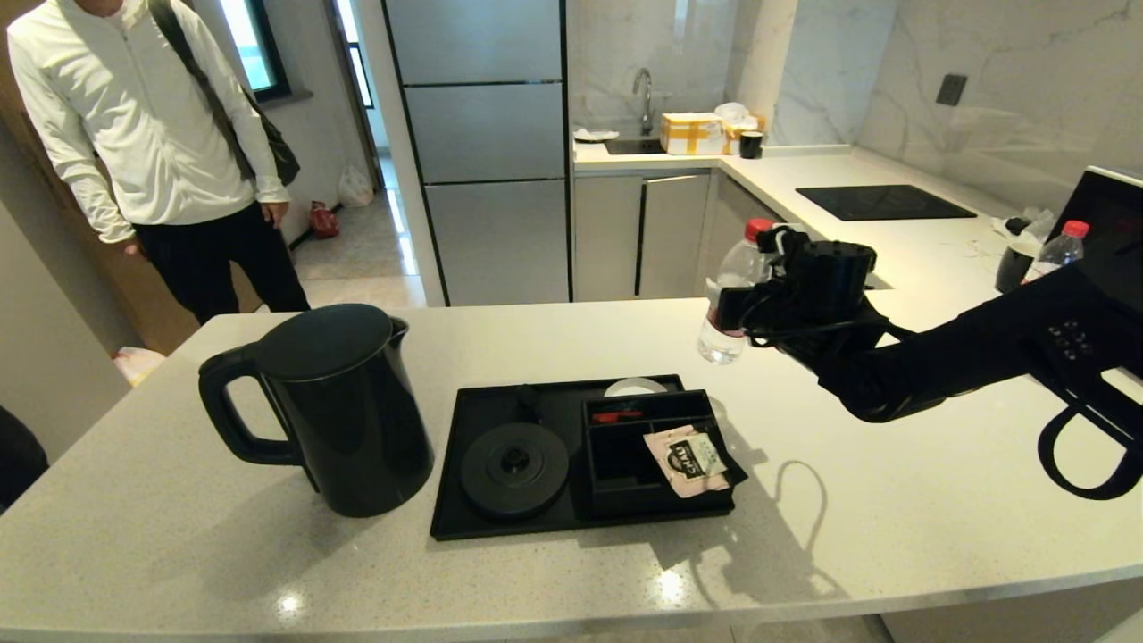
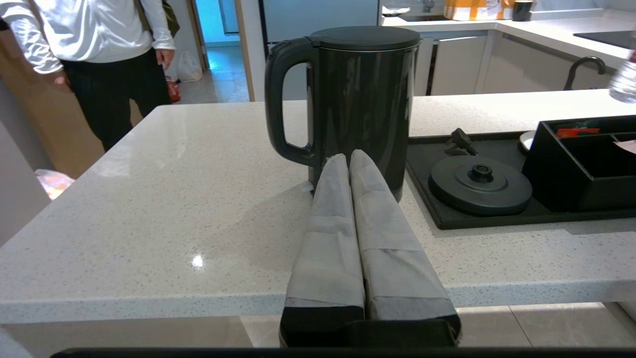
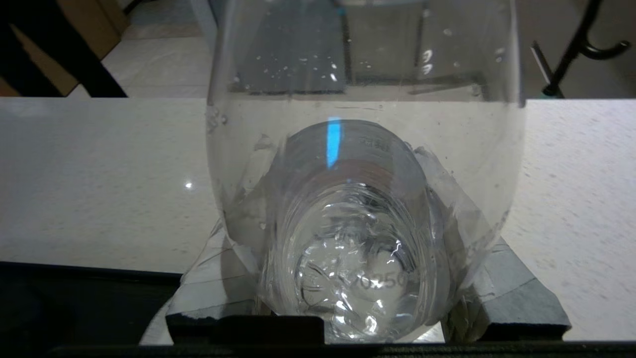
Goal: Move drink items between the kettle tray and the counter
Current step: Return the bottled water to its original position
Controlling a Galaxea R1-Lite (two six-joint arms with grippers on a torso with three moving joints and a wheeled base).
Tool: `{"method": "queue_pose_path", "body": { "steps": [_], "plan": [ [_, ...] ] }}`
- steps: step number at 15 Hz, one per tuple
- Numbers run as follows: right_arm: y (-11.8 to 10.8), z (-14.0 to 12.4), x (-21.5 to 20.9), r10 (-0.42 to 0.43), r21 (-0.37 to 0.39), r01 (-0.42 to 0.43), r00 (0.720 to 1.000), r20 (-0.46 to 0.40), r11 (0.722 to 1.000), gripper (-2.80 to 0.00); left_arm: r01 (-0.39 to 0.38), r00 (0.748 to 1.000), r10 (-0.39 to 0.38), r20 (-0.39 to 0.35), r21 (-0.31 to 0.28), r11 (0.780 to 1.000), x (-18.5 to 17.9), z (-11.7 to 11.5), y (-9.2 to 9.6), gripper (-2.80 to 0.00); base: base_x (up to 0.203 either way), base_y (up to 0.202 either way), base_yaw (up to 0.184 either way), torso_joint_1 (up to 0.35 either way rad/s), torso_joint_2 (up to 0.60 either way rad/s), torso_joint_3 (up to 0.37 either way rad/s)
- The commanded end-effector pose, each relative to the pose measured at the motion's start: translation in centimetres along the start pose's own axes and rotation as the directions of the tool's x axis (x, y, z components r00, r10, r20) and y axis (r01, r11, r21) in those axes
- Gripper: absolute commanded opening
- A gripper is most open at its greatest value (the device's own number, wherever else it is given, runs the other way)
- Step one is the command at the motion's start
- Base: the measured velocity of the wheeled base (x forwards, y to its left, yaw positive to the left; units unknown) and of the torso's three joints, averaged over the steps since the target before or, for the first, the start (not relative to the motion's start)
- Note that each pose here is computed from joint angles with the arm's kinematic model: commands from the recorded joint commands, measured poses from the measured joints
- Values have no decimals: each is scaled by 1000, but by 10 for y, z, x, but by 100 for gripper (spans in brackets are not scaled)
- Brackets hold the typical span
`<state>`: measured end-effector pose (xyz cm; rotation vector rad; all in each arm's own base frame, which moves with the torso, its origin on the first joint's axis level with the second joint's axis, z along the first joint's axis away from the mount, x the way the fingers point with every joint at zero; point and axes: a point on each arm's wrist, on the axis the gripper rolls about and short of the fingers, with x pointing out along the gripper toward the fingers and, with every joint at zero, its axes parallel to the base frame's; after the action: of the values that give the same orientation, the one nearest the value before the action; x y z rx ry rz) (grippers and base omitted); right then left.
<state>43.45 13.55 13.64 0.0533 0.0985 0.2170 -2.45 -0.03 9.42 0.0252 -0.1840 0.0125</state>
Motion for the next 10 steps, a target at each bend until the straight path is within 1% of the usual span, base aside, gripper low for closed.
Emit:
{"method": "queue_pose_path", "body": {
  "steps": [1, 3, 7, 10],
  "plan": [
    [10, 0, 7, 20, -1, -20, 1000, 9, 1000, -280, 1, 999, 0, -38, 0, 1000, 1, -11, 0, -280, 0, 0, 0, 0, 0, 0],
    [20, -4, 11, 38, -3, -38, 999, -2, 999, -280, 1, 999, 0, -38, 0, 1000, 1, -11, 0, -280, 0, 0, 0, 0, 0, 0],
    [41, -29, 17, 78, -13, -79, 995, -60, 997, -280, 1, 999, 0, -38, 0, 1000, 1, -11, 0, -280, 0, 0, 0, 0, 0, 0],
    [55, -38, 15, 100, -18, -101, 992, -83, 995, -280, 1, 999, 0, -38, 0, 1000, 1, -11, 0, -280, 0, 0, 0, 0, 0, 0]
  ]
}}
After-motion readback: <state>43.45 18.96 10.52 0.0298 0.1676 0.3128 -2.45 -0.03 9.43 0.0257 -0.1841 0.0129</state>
